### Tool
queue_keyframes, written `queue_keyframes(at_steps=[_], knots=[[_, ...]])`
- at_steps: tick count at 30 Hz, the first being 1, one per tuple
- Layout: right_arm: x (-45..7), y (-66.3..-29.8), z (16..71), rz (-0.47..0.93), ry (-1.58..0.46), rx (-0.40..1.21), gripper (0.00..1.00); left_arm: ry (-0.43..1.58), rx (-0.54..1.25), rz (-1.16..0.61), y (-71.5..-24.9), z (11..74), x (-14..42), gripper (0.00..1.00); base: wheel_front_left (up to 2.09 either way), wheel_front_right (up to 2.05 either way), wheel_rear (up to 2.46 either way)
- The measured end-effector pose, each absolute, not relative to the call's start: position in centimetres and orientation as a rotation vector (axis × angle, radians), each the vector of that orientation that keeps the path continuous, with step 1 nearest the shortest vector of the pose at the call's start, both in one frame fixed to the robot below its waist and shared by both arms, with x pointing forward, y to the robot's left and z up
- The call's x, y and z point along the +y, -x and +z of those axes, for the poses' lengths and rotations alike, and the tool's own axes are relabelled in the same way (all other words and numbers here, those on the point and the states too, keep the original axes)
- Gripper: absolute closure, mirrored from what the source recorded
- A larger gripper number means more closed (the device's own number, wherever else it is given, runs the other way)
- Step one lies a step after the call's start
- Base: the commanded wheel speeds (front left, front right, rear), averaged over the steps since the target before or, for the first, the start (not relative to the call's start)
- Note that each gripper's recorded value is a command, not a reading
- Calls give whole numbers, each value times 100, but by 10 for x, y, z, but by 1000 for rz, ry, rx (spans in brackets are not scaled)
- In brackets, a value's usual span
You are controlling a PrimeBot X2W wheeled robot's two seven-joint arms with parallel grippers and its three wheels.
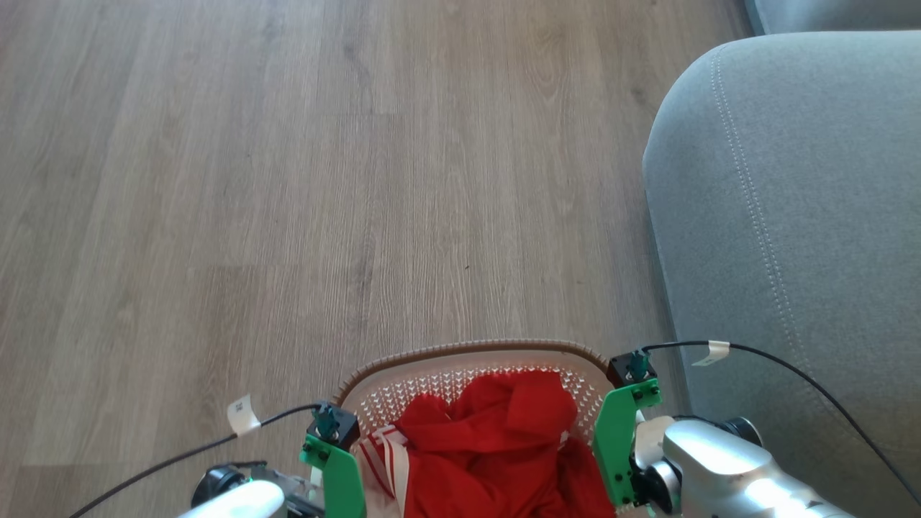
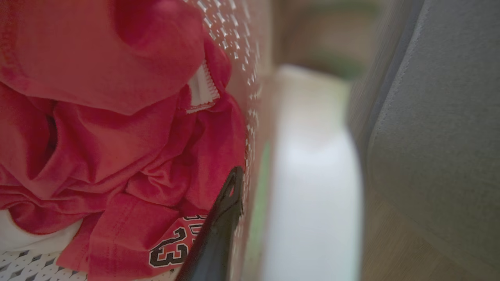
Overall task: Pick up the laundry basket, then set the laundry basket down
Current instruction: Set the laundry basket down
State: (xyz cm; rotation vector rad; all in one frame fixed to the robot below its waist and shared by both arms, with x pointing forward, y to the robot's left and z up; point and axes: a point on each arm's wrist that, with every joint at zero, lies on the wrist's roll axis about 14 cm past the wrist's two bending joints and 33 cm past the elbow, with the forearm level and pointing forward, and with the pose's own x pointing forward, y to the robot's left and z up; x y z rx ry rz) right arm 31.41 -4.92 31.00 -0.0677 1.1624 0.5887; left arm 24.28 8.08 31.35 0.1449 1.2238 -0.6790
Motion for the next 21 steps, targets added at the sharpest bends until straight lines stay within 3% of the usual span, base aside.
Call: queue_keyframes(at_steps=[11,21], knots=[[-50,-317,301,590,57,1173,100,-127,1252,-676,-242,305,79,100,0,0,0],[-53,-351,285,582,38,1146,100,-131,1257,-665,-273,287,72,100,0,0,0]])
